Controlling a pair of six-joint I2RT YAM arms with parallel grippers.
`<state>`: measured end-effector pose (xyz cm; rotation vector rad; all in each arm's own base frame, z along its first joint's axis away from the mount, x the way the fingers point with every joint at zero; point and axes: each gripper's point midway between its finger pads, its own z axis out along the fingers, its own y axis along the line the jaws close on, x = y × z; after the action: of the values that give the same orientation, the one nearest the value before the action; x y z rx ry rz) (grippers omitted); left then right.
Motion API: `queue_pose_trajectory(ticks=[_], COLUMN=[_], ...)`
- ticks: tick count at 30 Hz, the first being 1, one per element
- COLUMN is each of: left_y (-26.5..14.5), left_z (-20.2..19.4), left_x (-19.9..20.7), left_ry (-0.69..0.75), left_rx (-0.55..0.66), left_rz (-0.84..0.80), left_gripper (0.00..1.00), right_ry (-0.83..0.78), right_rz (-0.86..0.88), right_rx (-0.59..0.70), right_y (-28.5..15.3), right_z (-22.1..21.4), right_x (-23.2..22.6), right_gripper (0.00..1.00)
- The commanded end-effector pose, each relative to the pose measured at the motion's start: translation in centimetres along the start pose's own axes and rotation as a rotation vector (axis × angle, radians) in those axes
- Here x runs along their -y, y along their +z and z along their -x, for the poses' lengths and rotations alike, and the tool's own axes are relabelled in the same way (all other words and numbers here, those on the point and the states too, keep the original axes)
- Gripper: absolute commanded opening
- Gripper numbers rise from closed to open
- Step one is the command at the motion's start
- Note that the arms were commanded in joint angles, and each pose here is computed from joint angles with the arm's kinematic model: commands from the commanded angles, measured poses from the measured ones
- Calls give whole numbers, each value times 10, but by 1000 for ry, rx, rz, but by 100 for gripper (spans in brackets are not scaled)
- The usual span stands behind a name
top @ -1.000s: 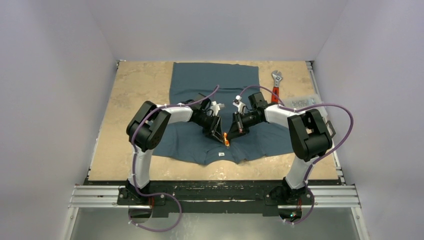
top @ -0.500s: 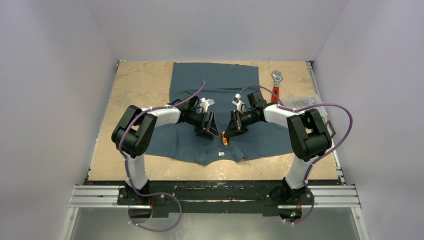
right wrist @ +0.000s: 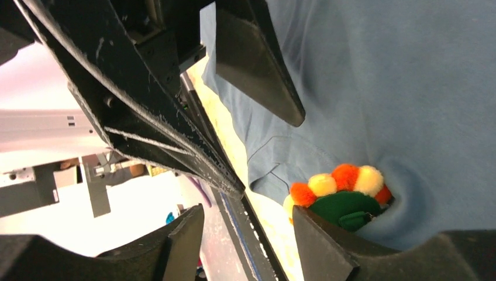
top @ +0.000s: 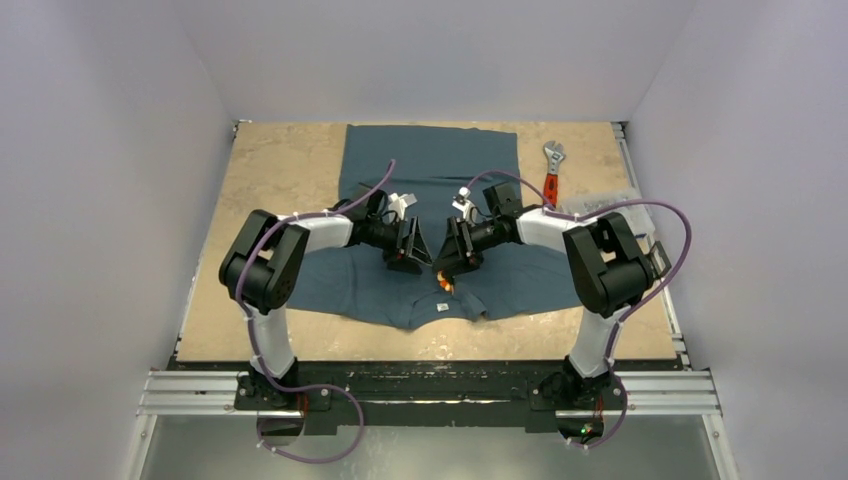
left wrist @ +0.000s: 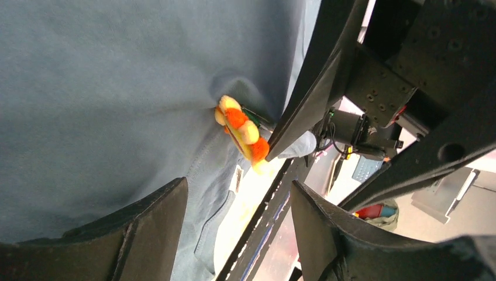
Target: Remove the brooch from the garment
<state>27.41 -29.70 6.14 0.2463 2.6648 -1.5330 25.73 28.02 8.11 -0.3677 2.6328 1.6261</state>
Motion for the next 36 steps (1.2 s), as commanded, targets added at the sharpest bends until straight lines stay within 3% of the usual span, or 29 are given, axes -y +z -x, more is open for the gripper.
queue_pose_trajectory(ticks=[1,9,18,27,30,36], left_y=[-6,0,5,-4,-3,3], left_z=[7,4,8,6,6,10], left_x=[11,-2,-8,1,1,4], left_ry=[22,-8,-17,5,3,9], left_rx=[24,16,8,26,30,30], left_rz=[-46,-21,-13,-16,-25,-44], left_gripper=[64,56,46,43,41,35], right_ry=[-31,-23,-58,-190,-191,-181], right_rz=[32,32,25,-299,-358,-433], right_rx=[14,23,17,119,86,70], right_y=[7,14,10,-23,-28,-43], right_z=[13,20,21,34,25,17], right_x=[-9,-7,-15,5,18,38], right_gripper=[65,75,74,68,65,45])
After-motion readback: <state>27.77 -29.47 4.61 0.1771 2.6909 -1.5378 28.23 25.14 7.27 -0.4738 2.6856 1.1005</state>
